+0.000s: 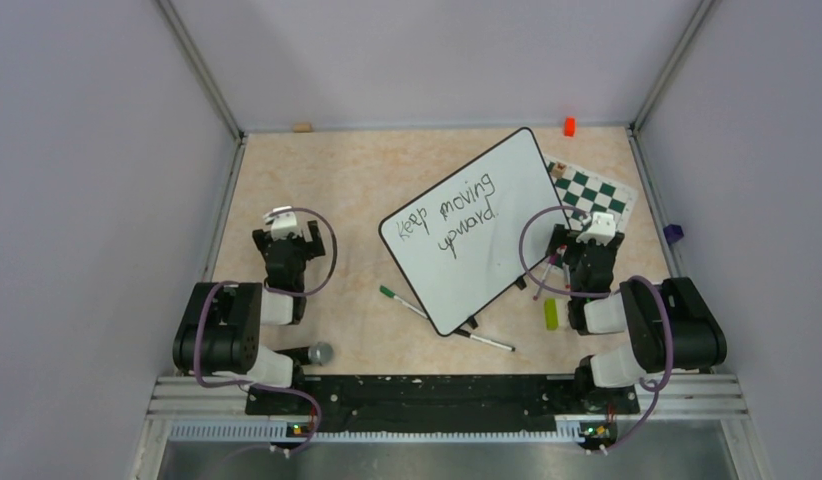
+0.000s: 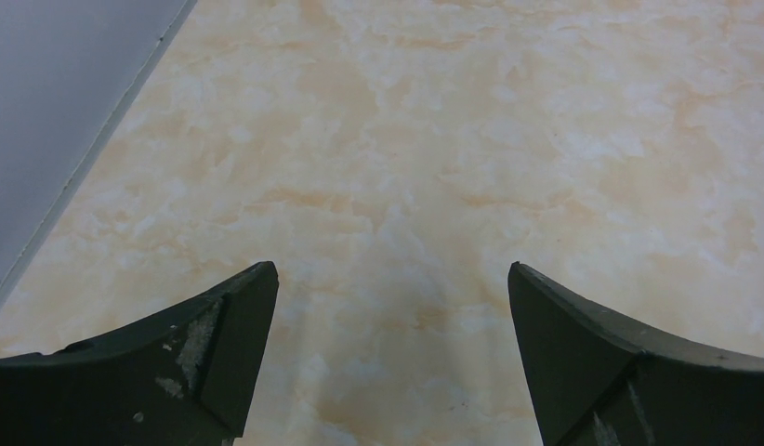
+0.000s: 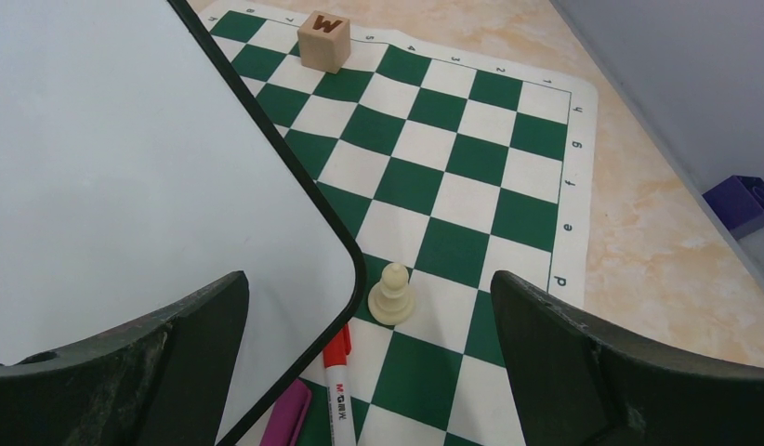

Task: Write a sentence on the whiteboard
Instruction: Reset both arms

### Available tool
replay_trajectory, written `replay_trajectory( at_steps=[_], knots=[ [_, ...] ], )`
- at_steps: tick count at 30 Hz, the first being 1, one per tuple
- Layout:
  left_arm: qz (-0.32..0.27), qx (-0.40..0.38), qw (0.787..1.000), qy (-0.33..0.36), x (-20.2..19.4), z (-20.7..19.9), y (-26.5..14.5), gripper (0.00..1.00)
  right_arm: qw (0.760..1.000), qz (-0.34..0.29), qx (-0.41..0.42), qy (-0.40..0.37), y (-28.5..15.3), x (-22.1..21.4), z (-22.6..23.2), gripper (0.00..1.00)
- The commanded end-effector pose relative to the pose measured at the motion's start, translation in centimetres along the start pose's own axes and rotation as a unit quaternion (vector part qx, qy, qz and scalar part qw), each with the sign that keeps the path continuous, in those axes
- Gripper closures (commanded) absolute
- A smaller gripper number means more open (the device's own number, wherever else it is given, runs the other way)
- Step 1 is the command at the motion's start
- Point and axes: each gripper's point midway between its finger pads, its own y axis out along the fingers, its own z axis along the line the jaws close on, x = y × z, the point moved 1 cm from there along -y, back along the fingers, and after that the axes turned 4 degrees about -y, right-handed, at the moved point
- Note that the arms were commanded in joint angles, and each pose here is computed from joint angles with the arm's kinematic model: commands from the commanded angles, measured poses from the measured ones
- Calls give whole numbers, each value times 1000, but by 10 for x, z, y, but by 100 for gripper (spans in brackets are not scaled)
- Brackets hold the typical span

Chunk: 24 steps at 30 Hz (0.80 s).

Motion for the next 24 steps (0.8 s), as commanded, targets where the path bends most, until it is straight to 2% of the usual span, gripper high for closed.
replay_trajectory(
  at_steps=[1,24],
  knots=[
    [-42,-22,999,-7,28,-9,7,1,999,-36,6,13,5,20,4,1],
    [-36,-17,999,-16,28,-2,11,1,999,-37,6,13,5,21,4,1]
  ],
)
